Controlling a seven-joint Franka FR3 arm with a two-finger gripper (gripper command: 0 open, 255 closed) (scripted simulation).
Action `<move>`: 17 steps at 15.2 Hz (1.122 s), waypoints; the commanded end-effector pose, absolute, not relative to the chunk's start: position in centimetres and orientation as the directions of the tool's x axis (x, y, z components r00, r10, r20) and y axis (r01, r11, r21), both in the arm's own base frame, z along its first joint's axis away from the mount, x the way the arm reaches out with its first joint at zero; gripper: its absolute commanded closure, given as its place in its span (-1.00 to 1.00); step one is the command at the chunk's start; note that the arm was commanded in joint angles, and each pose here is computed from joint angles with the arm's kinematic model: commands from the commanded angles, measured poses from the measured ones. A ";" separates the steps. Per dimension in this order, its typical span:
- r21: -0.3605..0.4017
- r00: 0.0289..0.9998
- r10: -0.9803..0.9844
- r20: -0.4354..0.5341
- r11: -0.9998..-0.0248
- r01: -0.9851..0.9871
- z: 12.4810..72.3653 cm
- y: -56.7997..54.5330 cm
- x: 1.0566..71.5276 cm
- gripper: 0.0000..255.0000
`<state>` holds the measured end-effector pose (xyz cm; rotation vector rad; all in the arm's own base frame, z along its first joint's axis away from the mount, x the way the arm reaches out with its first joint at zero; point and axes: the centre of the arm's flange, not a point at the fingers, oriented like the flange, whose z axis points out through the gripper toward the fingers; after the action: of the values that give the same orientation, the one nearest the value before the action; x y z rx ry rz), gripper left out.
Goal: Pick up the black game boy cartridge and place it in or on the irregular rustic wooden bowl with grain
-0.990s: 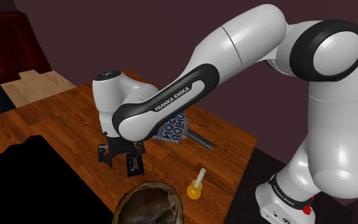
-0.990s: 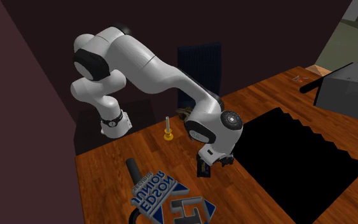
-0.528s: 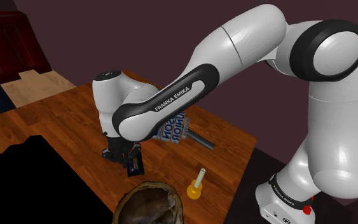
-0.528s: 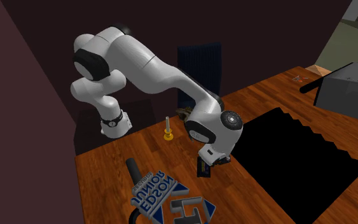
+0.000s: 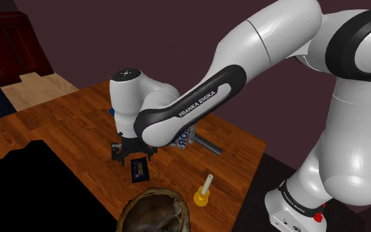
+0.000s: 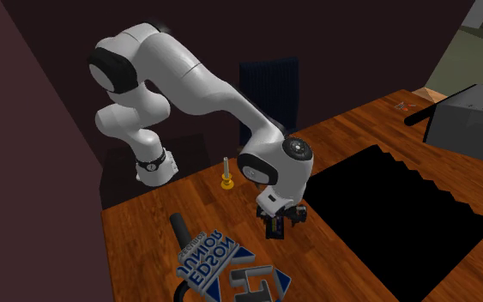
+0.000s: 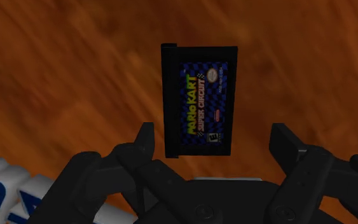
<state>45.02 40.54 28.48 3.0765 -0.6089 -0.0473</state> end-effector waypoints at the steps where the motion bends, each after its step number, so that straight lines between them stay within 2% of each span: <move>1: 0.004 0.924 -0.382 0.000 -0.924 -0.382 28.3 39.7 44.6 -1.00; 8: 0.004 0.924 -0.382 0.000 -0.924 -0.382 24.8 39.7 44.6 -1.00; 15: 0.004 0.924 -0.382 0.000 -0.924 -0.382 24.9 39.7 44.6 -1.00; 16: 0.004 0.924 -0.382 0.000 -0.924 -0.382 24.9 39.7 44.6 1.00; 17: 0.004 0.924 -0.382 0.000 -0.924 -0.382 24.9 39.7 44.6 1.00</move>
<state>44.60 39.77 25.11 3.0816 -0.6105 0.0043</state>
